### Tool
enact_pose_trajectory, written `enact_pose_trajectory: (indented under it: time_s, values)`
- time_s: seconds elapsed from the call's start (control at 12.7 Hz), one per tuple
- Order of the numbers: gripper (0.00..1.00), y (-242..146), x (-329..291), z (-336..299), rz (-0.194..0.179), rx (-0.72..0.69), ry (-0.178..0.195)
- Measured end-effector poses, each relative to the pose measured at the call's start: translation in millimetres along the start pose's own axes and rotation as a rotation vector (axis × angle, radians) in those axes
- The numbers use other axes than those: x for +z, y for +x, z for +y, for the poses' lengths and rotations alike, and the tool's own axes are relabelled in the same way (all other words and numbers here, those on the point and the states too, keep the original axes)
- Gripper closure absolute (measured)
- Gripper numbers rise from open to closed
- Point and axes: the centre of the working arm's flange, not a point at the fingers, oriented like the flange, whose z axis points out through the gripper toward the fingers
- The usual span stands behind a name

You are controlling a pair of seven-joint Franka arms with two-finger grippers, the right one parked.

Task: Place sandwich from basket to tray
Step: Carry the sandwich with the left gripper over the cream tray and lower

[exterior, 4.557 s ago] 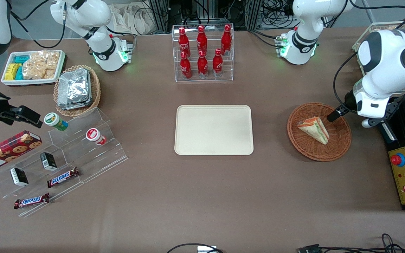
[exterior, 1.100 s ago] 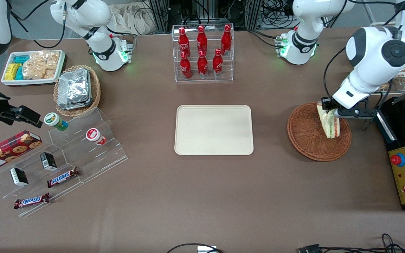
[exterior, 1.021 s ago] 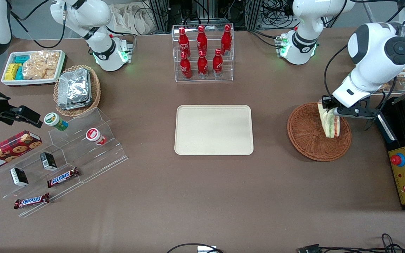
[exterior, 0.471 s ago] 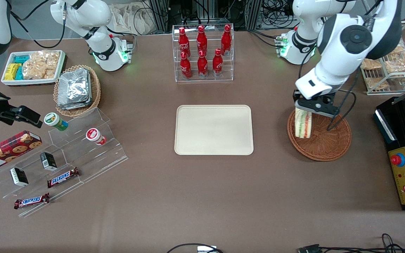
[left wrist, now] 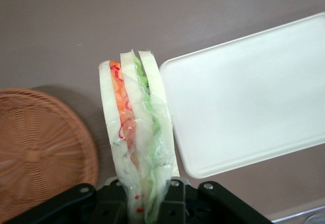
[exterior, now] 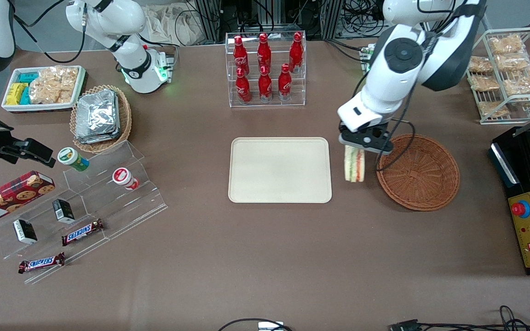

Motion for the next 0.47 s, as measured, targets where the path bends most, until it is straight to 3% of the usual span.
enact_pose_trajectory:
  time_s: [0.31,0.47]
  values:
    - [0.84,7,43,29,-0.022,-0.043,-0.067]
    - [0.84,7,61,41,-0.026,-0.052,-0.078]
